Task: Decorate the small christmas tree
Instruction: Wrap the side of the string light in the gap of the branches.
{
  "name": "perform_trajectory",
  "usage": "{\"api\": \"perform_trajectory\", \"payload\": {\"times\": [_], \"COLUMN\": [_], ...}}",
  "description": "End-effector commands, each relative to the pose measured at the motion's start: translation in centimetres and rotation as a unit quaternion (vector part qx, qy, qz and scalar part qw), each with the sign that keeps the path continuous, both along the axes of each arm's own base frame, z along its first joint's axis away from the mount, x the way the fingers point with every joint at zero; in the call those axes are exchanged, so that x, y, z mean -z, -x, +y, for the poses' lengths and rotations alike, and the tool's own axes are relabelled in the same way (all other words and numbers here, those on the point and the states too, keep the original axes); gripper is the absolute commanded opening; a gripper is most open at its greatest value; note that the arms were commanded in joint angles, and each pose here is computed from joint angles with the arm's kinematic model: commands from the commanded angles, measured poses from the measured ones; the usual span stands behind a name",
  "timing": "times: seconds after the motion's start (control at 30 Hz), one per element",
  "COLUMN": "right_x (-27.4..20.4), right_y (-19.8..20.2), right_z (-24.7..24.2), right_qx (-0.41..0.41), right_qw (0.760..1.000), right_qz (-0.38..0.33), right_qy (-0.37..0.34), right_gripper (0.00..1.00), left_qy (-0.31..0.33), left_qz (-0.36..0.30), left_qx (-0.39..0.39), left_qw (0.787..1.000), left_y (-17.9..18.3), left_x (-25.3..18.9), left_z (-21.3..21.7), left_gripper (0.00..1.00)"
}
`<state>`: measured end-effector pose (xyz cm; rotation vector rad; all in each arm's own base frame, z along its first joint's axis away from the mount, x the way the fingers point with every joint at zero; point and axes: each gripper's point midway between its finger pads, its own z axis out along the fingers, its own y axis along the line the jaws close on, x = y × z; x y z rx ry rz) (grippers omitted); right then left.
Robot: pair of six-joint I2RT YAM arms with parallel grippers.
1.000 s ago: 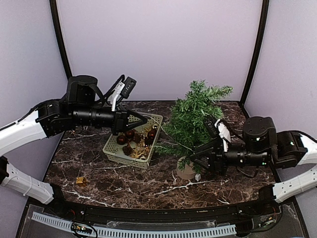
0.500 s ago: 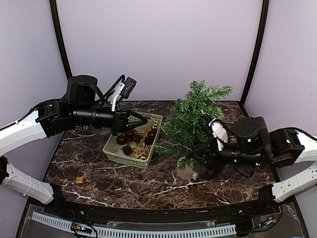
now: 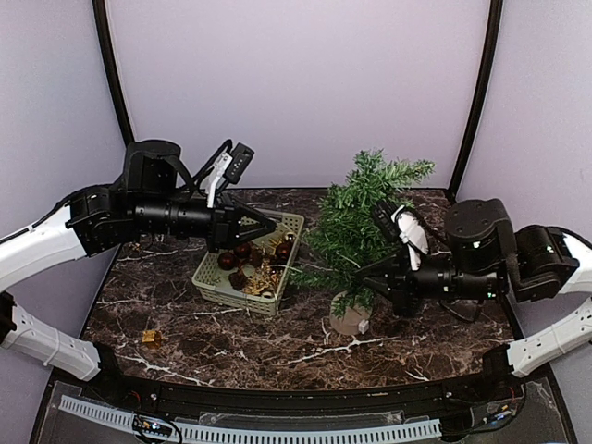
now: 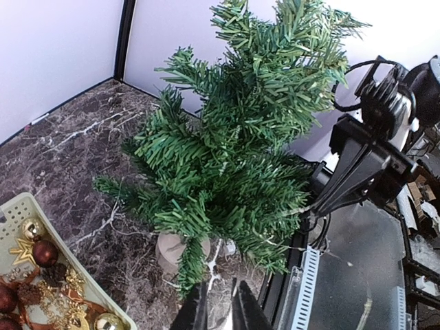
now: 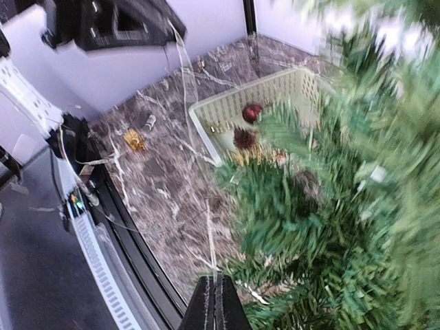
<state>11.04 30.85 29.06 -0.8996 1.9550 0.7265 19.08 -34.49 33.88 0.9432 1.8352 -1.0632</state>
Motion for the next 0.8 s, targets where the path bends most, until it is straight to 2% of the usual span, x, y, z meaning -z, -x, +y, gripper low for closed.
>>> {"api": "perform_trajectory", "payload": {"times": [0.0,0.2,0.33,0.4,0.57,0.77], "right_x": [-4.8,-8.8,-11.7,-13.0,-16.1,-19.2], "right_y": [0.8,1.1,1.1,1.2,1.4,1.2], "right_z": [0.0,0.1,0.6,1.2,2.8,5.5], "right_qx": [-0.017,-0.032,-0.042,-0.052,-0.074,-0.090], "right_qw": [0.999,0.998,0.996,0.995,0.991,0.984], "right_qz": [-0.003,-0.014,-0.030,-0.039,-0.061,-0.097], "right_qy": [-0.046,-0.060,-0.066,-0.069,-0.089,-0.119], "right_gripper": [0.00,0.00,0.00,0.00,0.00,0.00], "left_qy": [0.016,0.017,0.009,0.013,0.036,0.055], "left_qz": [-0.032,-0.078,-0.106,-0.119,-0.130,-0.109], "left_qx": [0.004,0.001,-0.002,0.006,0.046,0.125], "left_qw": [0.999,0.997,0.994,0.993,0.990,0.985], "left_y": [0.6,1.2,1.3,1.5,2.3,3.7], "left_x": [-2.1,-4.7,-6.2,-7.1,-9.0,-8.3], "left_z": [1.2,2.8,3.5,3.4,2.2,-0.1], "left_gripper": [0.27,0.70,0.87,0.91,0.94,0.98]}}
